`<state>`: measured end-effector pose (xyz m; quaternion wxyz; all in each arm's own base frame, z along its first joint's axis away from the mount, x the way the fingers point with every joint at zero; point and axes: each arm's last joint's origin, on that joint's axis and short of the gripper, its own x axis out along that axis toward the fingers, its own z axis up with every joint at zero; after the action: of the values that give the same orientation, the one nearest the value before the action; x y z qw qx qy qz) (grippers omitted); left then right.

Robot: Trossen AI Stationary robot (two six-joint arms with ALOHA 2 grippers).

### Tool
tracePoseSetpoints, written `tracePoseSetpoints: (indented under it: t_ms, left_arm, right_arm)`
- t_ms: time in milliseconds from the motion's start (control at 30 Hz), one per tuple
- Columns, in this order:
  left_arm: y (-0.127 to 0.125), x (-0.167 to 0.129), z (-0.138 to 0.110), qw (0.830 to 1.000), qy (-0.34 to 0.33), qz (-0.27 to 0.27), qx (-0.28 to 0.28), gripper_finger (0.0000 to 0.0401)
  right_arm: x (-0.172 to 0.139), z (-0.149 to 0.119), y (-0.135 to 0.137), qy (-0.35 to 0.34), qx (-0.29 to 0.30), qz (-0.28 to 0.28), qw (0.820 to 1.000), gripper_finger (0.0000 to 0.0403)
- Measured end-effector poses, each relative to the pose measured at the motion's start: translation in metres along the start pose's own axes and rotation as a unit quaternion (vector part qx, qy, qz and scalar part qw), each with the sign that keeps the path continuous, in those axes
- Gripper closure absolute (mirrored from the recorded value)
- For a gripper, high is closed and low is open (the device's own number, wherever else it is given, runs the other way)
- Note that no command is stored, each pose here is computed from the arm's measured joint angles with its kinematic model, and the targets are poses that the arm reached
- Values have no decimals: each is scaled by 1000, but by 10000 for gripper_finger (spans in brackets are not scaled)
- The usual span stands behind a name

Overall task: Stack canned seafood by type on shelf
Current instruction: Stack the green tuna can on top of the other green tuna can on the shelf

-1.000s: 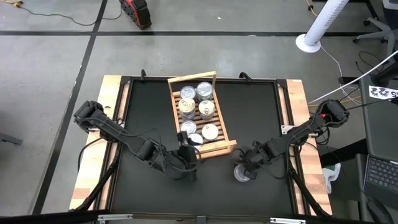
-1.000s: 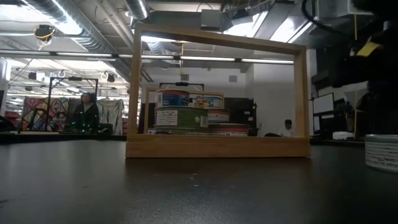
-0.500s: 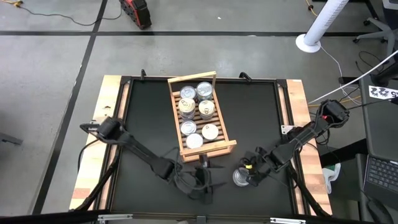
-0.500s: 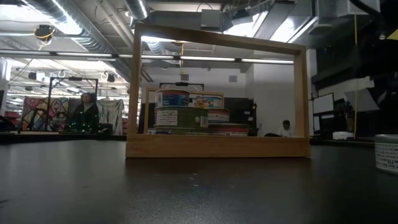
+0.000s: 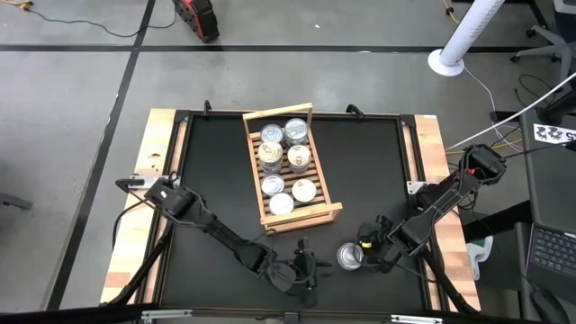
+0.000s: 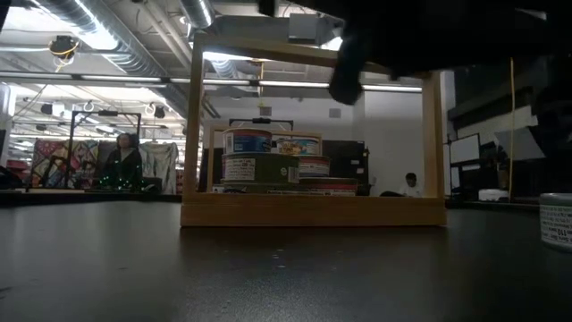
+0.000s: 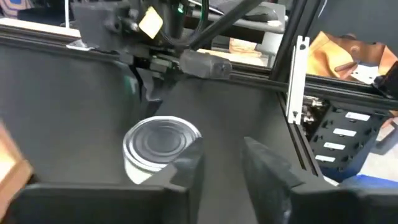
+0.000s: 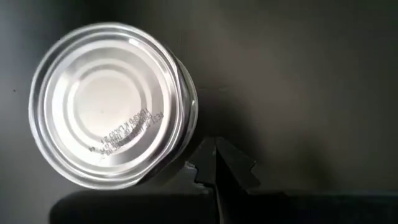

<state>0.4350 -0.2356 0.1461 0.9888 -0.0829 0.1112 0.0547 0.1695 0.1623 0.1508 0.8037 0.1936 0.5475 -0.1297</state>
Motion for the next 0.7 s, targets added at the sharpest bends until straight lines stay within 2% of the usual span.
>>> tracePoseSetpoints:
  t_ms: [167, 300, 700]
  left_arm:
    - [0, 16, -11, 1000, 2, 7, 2, 358]
    - [10, 25, -16, 1000, 10, 22, -15, 395]
    - [32, 37, -22, 995, 72, 18, -68, 399]
  right_arm:
    - [0, 0, 0, -12, 1, -3, 1000, 398]
    - [0, 0, 0, -17, 1, -4, 1000, 398]
    - [0, 0, 0, -7, -2, -1, 1000, 398]
